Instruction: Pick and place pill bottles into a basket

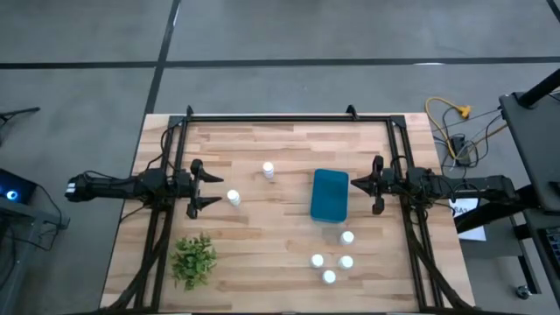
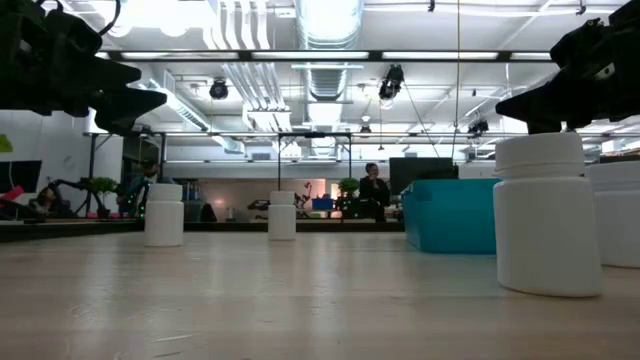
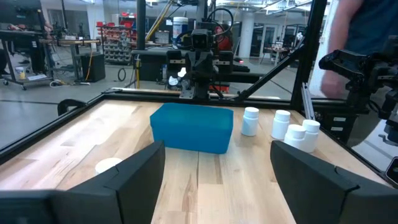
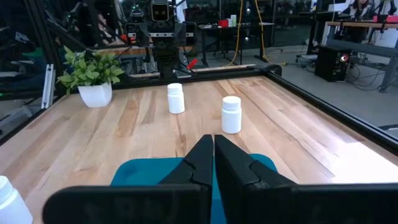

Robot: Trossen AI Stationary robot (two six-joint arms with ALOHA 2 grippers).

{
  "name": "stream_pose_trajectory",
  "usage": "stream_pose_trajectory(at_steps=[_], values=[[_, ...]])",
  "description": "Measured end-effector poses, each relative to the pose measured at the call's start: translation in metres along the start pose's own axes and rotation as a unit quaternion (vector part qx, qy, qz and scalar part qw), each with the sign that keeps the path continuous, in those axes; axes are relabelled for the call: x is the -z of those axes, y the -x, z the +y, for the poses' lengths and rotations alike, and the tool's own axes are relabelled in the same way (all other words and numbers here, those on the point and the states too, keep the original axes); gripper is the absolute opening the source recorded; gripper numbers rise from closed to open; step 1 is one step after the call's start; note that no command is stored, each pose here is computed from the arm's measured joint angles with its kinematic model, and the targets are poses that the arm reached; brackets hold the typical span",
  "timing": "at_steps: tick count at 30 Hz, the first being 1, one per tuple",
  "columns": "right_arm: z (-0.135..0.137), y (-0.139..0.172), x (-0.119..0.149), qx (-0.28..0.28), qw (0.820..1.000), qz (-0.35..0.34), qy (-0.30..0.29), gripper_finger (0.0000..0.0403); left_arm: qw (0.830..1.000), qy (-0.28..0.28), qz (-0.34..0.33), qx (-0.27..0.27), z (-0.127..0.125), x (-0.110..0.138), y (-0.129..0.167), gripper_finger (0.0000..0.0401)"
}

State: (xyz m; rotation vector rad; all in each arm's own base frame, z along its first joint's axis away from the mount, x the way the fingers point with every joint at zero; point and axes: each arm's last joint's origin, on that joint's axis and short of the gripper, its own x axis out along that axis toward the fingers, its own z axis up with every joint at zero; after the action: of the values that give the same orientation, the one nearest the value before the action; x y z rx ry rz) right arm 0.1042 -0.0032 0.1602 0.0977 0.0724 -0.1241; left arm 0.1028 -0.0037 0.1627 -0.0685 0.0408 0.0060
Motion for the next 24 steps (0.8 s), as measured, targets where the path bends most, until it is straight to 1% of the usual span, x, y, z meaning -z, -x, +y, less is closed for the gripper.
stream_pose_trajectory(at_steps=[22, 24], values=[[0.0000, 0.0000, 0.0000, 0.000, 1.000, 0.000, 0.000, 0.0008, 1.000, 0.000, 0.000, 0.000, 0.0000, 0.0000, 0.0000, 0.0274], [0.0000, 0.0000, 0.0001, 0.001, 1.000, 0.000, 0.016, 0.0008, 1.000, 0.000, 0.000, 0.000, 0.0000, 0.0000, 0.0000, 0.0274]])
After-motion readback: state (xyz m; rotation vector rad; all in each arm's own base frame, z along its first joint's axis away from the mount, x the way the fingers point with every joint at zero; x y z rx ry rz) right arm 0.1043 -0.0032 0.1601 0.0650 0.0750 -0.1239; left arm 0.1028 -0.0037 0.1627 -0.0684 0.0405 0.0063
